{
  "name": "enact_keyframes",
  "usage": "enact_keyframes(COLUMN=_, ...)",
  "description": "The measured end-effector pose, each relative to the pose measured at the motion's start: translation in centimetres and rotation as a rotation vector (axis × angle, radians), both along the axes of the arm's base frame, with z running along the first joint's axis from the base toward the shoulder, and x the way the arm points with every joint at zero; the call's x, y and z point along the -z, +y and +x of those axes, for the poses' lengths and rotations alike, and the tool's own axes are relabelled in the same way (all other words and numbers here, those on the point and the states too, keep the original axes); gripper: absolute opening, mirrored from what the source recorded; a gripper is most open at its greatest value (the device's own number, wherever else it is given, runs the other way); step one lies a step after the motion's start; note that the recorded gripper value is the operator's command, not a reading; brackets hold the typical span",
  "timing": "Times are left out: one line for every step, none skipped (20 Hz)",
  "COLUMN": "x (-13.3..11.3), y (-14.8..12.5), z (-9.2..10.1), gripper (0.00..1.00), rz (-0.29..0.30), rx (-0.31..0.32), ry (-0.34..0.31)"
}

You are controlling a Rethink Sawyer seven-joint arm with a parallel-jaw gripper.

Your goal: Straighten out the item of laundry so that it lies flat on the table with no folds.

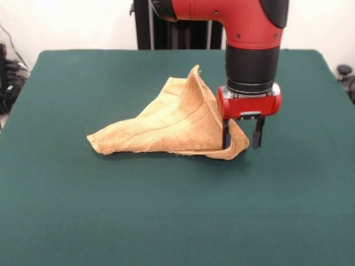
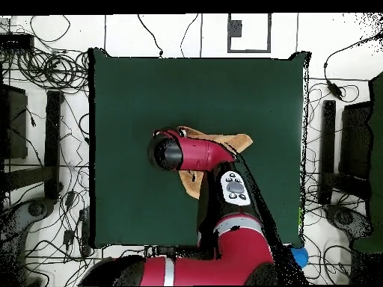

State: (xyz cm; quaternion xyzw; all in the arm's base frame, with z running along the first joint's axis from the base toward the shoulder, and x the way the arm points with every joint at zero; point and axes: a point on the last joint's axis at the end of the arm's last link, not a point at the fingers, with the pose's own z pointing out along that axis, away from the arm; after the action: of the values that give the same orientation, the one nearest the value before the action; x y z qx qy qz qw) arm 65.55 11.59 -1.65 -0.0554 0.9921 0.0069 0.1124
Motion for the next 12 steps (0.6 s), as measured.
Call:
enact_keyframes(x=-0.01, y=0.01, z=0.03, gripper=1.0, rz=0.003, rx=0.007, ry=0.001)
enact_keyframes(x=-0.02, y=0.04, z=0.06, gripper=1.0, rz=0.007, rx=0.014, ry=0.003)
enact_keyframes(x=-0.03, y=0.06, z=0.07, gripper=1.0, rz=0.01, rx=0.021, ry=0.005)
enact_keyframes(x=-0.04, y=0.1, z=0.06, gripper=1.0, rz=0.017, rx=0.035, ry=0.009)
enact_keyframes(x=-0.04, y=0.11, z=0.06, gripper=1.0, rz=0.019, rx=0.04, ry=0.011)
enact_keyframes(x=-0.04, y=0.14, z=0.02, gripper=1.0, rz=0.022, rx=0.047, ry=0.013)
enact_keyframes(x=-0.03, y=0.17, z=-0.02, gripper=1.0, rz=0.025, rx=0.055, ry=0.016)
enact_keyframes(x=-0.03, y=0.23, z=-0.06, gripper=1.0, rz=0.027, rx=0.062, ry=0.017)
enact_keyframes(x=-0.04, y=0.26, z=-0.07, gripper=1.0, rz=0.028, rx=0.065, ry=0.017)
enact_keyframes(x=-0.04, y=0.32, z=-0.09, gripper=1.0, rz=0.028, rx=0.068, ry=0.015)
enact_keyframes(x=-0.04, y=0.37, z=-0.1, gripper=1.0, rz=0.028, rx=0.071, ry=0.014)
enact_keyframes(x=-0.04, y=0.41, z=-0.1, gripper=1.0, rz=0.028, rx=0.072, ry=0.013)
